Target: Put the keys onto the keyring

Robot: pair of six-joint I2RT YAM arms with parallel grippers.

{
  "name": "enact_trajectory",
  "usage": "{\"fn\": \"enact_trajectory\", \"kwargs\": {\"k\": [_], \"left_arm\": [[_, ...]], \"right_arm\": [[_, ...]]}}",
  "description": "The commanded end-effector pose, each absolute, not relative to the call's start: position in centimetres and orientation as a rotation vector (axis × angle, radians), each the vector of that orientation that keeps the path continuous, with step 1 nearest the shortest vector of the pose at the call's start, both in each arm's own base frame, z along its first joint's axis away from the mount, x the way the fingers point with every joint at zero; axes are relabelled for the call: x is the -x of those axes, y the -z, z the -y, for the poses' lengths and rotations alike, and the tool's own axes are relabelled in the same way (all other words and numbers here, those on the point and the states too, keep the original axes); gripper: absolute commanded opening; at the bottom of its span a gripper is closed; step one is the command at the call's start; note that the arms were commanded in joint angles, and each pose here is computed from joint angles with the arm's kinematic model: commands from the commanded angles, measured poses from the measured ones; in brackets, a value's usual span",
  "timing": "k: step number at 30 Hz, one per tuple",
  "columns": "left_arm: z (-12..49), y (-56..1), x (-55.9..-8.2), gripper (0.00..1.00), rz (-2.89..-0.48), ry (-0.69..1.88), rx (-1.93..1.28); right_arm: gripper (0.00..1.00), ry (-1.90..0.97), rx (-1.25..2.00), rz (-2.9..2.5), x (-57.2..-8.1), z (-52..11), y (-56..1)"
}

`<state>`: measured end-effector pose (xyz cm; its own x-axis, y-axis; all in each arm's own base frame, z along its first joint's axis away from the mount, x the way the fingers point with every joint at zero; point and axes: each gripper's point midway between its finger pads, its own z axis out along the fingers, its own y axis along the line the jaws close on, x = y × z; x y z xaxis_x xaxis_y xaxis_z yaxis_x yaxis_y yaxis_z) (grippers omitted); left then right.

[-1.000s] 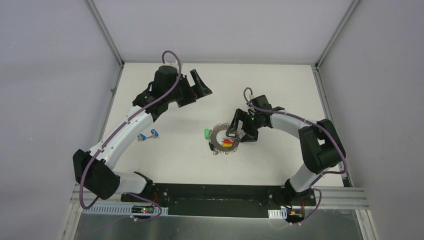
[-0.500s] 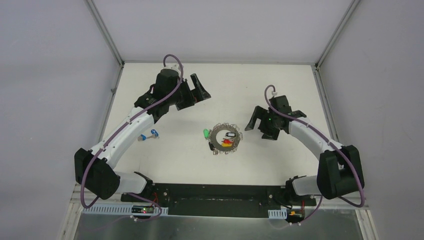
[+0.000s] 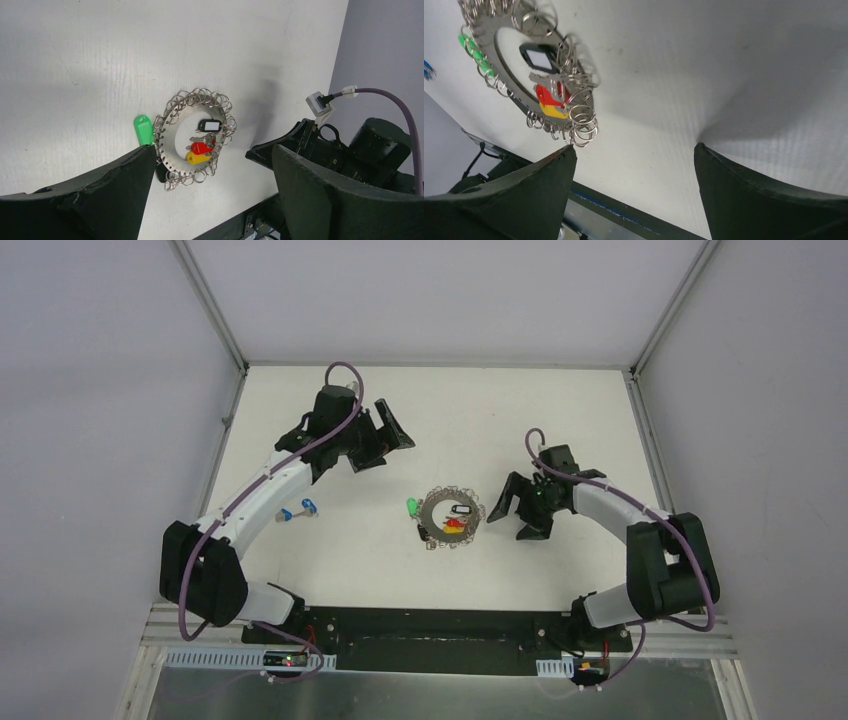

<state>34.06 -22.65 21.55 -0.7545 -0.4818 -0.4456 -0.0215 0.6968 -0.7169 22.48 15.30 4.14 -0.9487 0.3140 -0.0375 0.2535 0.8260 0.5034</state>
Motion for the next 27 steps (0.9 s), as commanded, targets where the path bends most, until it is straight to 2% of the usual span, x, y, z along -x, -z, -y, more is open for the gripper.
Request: {"fn": "enact_trajectory", "kwargs": {"k": [1, 6, 12, 20, 27], "left_arm": [[24.1, -22.5, -34.7, 0.87, -2.246, 1.047, 0.346], [24.5, -22.8, -35.0, 0.85, -2.249, 1.069, 0.326], [24.0, -23.1, -35.1, 0.85, -2.229, 1.041, 0.344], [23.8, -23.7, -35.0, 0.85, -2.208, 1.036, 0.349], [23.5, -23.9, -35.1, 0.85, -2.201, 1.029, 0.355]], "right_arm": [[0.86, -0.770, -0.283, -2.884, -22.3, -17.7, -5.2], [0.74, -0.721, -0.114, -2.897, -21.4, -21.1, -5.9], [0.66, -0.627, 0.071, -2.880, -21.3, -24.3, -6.8], [0.60, -0.540, 0.221, -2.864, -21.4, -27.2, -7.7], [0.50, -0.569, 0.304, -2.875, -20.8, -29.7, -7.5]]}}
